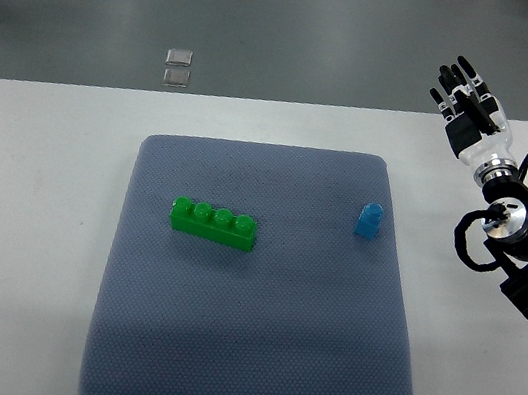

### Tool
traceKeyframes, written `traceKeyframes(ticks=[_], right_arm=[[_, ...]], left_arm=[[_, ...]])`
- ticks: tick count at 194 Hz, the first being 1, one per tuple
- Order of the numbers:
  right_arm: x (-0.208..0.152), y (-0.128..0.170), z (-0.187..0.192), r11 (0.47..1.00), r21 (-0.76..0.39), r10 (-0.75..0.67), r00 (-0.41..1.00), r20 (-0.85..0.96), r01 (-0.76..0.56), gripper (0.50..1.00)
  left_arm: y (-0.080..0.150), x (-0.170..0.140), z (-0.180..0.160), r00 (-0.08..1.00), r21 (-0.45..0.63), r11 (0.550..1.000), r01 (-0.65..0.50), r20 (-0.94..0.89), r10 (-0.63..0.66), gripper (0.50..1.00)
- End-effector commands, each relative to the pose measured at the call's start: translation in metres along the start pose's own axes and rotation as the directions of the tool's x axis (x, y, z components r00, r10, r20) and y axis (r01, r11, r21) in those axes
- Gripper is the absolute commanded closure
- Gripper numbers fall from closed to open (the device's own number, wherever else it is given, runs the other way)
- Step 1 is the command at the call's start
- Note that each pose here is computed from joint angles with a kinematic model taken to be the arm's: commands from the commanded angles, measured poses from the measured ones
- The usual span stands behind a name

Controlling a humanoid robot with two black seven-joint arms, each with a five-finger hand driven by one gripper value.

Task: Stack blue block on green block with right hand
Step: 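Raise the right hand and open its fingers above the table, then swing the right hand over and lower it toward the blue block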

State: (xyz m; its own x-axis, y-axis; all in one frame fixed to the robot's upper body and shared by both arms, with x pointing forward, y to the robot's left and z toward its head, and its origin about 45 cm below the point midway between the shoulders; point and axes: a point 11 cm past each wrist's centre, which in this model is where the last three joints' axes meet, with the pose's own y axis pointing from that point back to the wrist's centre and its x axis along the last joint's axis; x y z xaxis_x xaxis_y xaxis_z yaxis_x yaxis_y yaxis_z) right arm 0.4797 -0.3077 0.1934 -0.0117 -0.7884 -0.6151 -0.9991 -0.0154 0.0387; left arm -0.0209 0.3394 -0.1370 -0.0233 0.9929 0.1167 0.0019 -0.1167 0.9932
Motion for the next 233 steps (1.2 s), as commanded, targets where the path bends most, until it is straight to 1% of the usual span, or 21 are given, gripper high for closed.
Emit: traceKeyframes(ticks=[1,50,75,90,101,118,133,139,154,158,169,171,193,223,233], right_arm=[[-0.003,-0.003,-0.007,1.0,0.008,-0.006,1.0,-0.014,0.006,0.587],[-0.01,-0.011,-0.036,0.999,0.031,-0.033,0.995,-0.095,0.036,0.587],[-0.018,-0.013,-0.038,0.995,-0.004,-0.097,0.965,-0.246,0.099,0.587],[-0.019,-0.013,-0.053,0.99,-0.013,-0.133,0.925,-0.355,0.137,0.587],[-0.027,-0.013,-0.06,0.982,-0.036,-0.18,0.881,-0.438,0.183,0.587],[-0.045,-0.012,-0.072,0.959,-0.1,-0.272,0.763,-0.587,0.265,0.587],[-0.056,-0.009,-0.084,0.934,-0.177,-0.339,0.611,-0.716,0.311,0.587],[-0.059,-0.008,-0.087,0.928,-0.194,-0.352,0.573,-0.74,0.319,0.587],[-0.071,-0.005,-0.098,0.898,-0.269,-0.407,0.426,-0.808,0.348,0.587],[-0.071,-0.004,-0.098,0.894,-0.28,-0.414,0.408,-0.814,0.348,0.587],[-0.075,0.002,-0.103,0.869,-0.353,-0.458,0.289,-0.841,0.347,0.587],[-0.075,0.002,-0.103,0.869,-0.354,-0.458,0.288,-0.841,0.347,0.587],[-0.079,0.013,-0.108,0.825,-0.468,-0.509,0.056,-0.859,0.318,0.587],[-0.084,0.016,-0.12,0.797,-0.55,-0.515,-0.196,-0.834,0.249,0.587],[-0.083,0.016,-0.119,0.788,-0.574,-0.521,-0.255,-0.815,0.223,0.587]], left_arm=[[0.0,0.0,0.0,1.0,-0.001,1.0,0.0,0.0,0.0,0.5],[0.0,0.0,0.0,1.0,0.001,1.0,0.0,0.0,0.0,0.5],[0.0,0.0,0.0,1.0,0.001,1.0,0.0,0.0,0.0,0.5],[0.0,0.0,0.0,1.0,-0.001,1.0,0.0,0.0,0.0,0.5],[0.0,0.0,0.0,1.0,-0.001,1.0,0.0,0.0,0.0,0.5],[0.0,0.0,0.0,1.0,-0.001,1.0,0.0,0.0,0.0,0.5],[0.0,0.0,0.0,1.0,-0.001,1.0,0.0,0.0,0.0,0.5],[0.0,0.0,0.0,1.0,-0.001,1.0,0.0,0.0,0.0,0.5],[0.0,0.0,0.0,1.0,-0.001,1.0,0.0,0.0,0.0,0.5],[0.0,0.0,0.0,1.0,0.0,1.0,0.001,0.001,-0.001,0.5],[0.0,0.0,0.0,1.0,-0.001,1.0,0.0,0.0,0.0,0.5],[0.0,0.0,0.0,1.0,-0.001,1.0,0.0,0.0,0.0,0.5],[0.0,0.0,0.0,1.0,0.001,1.0,0.0,0.0,0.0,0.5],[0.0,0.0,0.0,1.0,-0.001,1.0,0.001,0.0,-0.001,0.5],[0.0,0.0,0.0,1.0,-0.001,1.0,0.0,0.0,0.0,0.5]])
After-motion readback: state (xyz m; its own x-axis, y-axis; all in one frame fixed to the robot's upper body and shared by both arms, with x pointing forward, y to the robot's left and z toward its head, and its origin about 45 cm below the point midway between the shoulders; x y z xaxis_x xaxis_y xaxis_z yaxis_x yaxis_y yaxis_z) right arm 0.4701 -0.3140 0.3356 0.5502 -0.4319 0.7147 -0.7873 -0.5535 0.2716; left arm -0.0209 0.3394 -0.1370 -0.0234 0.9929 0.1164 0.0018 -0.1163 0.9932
